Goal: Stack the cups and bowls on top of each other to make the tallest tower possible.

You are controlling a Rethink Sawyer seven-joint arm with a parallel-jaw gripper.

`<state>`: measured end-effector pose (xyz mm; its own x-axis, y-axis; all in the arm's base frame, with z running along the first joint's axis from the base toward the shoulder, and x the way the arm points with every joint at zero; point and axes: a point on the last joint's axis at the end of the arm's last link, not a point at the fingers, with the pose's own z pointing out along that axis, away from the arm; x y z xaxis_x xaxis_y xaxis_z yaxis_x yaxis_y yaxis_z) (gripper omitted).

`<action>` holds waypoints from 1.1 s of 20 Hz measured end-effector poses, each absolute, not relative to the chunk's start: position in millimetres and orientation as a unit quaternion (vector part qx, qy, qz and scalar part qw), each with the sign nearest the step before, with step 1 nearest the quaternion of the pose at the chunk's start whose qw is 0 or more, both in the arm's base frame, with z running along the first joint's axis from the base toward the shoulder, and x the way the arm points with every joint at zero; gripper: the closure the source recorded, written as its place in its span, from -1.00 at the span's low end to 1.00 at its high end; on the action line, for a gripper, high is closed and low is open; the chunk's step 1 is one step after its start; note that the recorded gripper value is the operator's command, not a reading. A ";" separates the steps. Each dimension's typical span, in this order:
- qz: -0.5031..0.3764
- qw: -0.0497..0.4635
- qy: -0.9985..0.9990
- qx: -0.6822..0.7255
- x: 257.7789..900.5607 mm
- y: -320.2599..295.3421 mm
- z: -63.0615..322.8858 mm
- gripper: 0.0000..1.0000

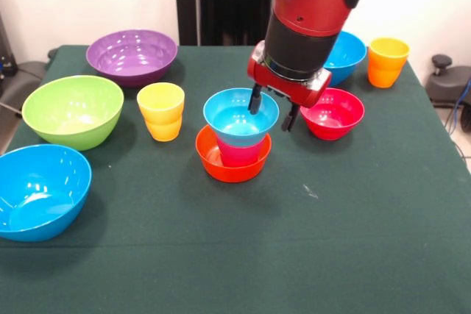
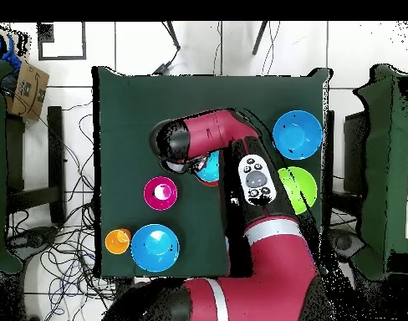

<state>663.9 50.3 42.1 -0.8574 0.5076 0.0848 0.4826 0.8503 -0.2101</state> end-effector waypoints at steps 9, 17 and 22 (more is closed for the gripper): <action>0.084 0.066 -0.960 -0.258 672.8 53.8 61.9 -1.00; 0.057 0.039 -0.969 -0.237 696.8 58.4 109.7 -1.00; 0.046 0.021 -0.972 -0.231 705.1 59.0 142.3 -1.00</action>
